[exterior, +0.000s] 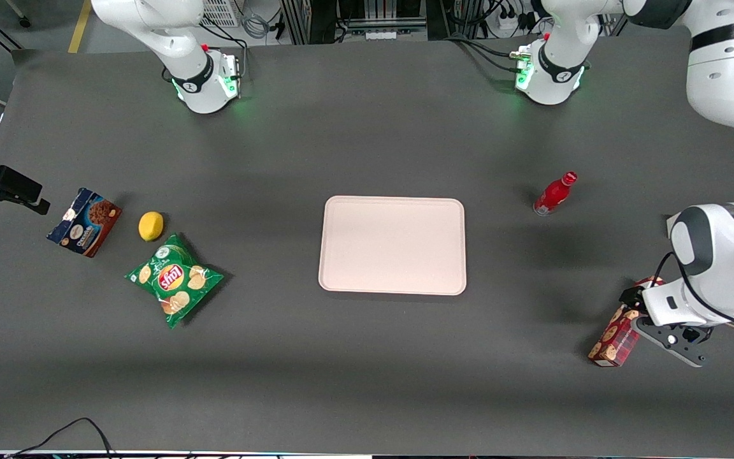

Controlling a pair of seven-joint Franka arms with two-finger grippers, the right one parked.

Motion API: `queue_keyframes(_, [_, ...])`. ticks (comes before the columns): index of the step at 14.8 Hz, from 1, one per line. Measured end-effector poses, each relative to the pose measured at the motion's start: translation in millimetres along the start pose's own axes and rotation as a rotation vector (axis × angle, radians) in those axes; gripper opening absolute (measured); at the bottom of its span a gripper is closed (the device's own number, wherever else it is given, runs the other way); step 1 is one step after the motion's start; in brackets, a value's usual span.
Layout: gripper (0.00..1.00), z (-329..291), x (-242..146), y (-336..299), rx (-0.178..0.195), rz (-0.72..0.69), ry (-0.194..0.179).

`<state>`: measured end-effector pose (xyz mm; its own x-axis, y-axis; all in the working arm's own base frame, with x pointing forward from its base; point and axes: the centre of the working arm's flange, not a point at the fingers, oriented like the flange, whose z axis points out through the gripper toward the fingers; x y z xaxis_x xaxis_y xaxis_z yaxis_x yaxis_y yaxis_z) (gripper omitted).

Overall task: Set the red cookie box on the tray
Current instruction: 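Lower the left gripper and close it on the shortbread box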

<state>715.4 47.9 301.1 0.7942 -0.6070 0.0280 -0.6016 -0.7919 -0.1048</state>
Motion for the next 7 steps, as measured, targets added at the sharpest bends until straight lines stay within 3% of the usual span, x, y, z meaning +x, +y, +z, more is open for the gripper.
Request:
queue_keyframes(3, [1.00, 19, -6, -10, 0.006, -0.022, 0.023])
queue_keyframes(7, [1.00, 45, -13, -10, -0.030, -0.043, 0.008])
